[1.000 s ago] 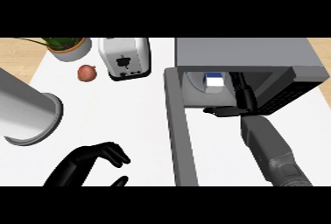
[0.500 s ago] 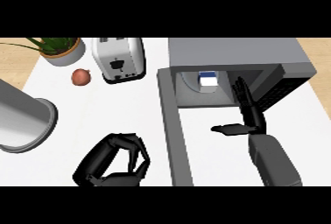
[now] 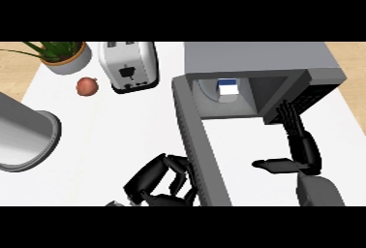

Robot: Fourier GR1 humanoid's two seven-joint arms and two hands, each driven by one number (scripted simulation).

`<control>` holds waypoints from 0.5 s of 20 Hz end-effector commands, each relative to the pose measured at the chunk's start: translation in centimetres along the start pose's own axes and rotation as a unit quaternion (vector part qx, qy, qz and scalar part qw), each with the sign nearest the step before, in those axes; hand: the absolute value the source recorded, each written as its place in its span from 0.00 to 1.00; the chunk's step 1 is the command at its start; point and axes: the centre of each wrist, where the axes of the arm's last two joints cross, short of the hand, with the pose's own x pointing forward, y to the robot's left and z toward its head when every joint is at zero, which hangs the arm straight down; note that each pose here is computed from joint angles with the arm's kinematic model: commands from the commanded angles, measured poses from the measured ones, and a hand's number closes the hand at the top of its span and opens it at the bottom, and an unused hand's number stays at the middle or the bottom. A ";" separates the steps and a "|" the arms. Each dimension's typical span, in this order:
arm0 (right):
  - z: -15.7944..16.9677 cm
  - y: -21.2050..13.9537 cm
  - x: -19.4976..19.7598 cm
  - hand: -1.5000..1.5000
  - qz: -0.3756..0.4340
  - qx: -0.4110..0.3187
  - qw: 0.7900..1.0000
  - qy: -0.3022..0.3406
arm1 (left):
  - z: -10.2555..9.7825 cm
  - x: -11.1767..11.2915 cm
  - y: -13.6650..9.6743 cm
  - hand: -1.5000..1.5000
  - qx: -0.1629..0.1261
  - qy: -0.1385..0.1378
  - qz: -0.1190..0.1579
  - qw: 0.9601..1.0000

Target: Pick up the milk, place it into the microwave and close the microwave

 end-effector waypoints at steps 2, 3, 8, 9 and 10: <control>3.1 -1.2 3.9 0.00 -0.002 -0.009 1.000 -0.012 | -2.0 -0.7 -3.4 1.00 -0.054 -0.004 -0.002 0.999; 4.0 -2.8 4.8 0.00 0.009 -0.010 1.000 -0.014 | -1.1 -2.4 -4.2 1.00 -0.062 0.005 -0.003 0.998; 4.1 -2.0 7.9 0.00 -0.006 -0.014 0.999 -0.033 | -4.1 -1.6 -7.8 1.00 -0.054 0.013 -0.048 0.997; 4.1 -3.3 8.9 0.00 -0.010 -0.011 0.999 -0.037 | -4.9 -1.4 -7.8 1.00 -0.062 0.011 -0.050 0.997; 4.8 -4.0 9.2 0.00 -0.016 -0.005 0.999 -0.037 | -4.8 -0.1 -9.0 1.00 -0.047 0.012 -0.043 0.998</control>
